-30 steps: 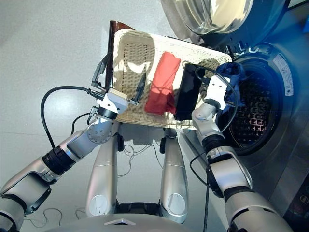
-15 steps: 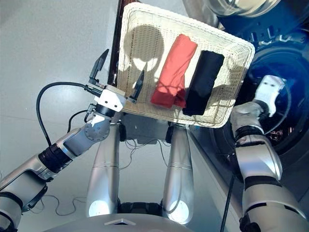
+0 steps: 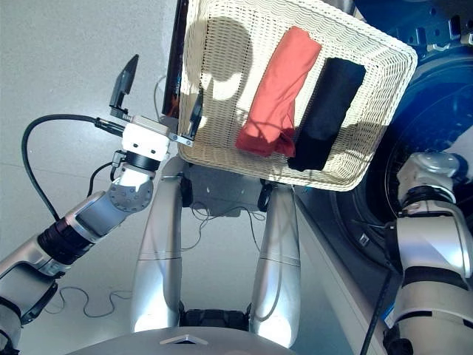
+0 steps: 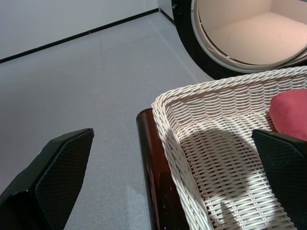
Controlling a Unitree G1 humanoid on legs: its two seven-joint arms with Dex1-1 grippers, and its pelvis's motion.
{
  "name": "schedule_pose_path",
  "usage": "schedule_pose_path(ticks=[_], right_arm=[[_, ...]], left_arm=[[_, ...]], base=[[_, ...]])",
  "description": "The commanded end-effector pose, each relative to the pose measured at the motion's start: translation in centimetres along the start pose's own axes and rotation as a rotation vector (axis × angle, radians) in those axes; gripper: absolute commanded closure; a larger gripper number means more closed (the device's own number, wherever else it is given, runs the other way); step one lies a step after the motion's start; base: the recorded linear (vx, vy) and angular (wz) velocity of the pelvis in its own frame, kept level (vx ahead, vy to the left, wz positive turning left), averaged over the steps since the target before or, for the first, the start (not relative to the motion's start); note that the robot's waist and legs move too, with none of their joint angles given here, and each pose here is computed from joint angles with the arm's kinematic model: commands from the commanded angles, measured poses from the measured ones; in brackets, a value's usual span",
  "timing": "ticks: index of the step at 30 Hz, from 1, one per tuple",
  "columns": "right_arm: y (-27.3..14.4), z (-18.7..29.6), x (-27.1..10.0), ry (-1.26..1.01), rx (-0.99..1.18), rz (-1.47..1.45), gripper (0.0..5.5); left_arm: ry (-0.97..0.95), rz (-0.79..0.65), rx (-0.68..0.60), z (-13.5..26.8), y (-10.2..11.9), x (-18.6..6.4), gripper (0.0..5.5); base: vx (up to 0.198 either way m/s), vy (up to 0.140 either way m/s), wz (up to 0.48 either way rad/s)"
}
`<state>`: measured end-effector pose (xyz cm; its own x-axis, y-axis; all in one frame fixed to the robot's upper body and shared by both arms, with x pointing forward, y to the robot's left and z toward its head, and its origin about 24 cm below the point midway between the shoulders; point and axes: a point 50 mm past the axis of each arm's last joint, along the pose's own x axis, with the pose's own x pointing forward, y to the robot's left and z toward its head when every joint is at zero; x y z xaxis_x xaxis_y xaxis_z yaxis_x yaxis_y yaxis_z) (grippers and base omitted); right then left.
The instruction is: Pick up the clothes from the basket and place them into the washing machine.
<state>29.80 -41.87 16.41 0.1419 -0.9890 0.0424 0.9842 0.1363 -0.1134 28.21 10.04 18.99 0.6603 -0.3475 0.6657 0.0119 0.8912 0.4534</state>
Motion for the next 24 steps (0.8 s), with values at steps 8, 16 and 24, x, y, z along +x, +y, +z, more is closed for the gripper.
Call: schedule_pose_path(ticks=[8,16,24], right_arm=[[1.5,2.8,-1.4,-0.102,0.249,0.080,0.00],[4.7,2.4,-6.2,-0.163,0.379,0.329,0.00],[4.3,0.4,-14.0,-0.257,0.583,0.671,0.00]], left_arm=[[-0.081,0.061,-0.116,2.5,-0.2,-0.5,0.00],[-0.080,0.095,-0.123,2.5,0.2,-0.4,0.00],[-0.081,0.126,-0.131,2.5,0.5,-0.4,0.00]], base=[[0.000,0.000,0.000],[0.000,0.000,0.000],[0.009,-0.001,-0.003]])
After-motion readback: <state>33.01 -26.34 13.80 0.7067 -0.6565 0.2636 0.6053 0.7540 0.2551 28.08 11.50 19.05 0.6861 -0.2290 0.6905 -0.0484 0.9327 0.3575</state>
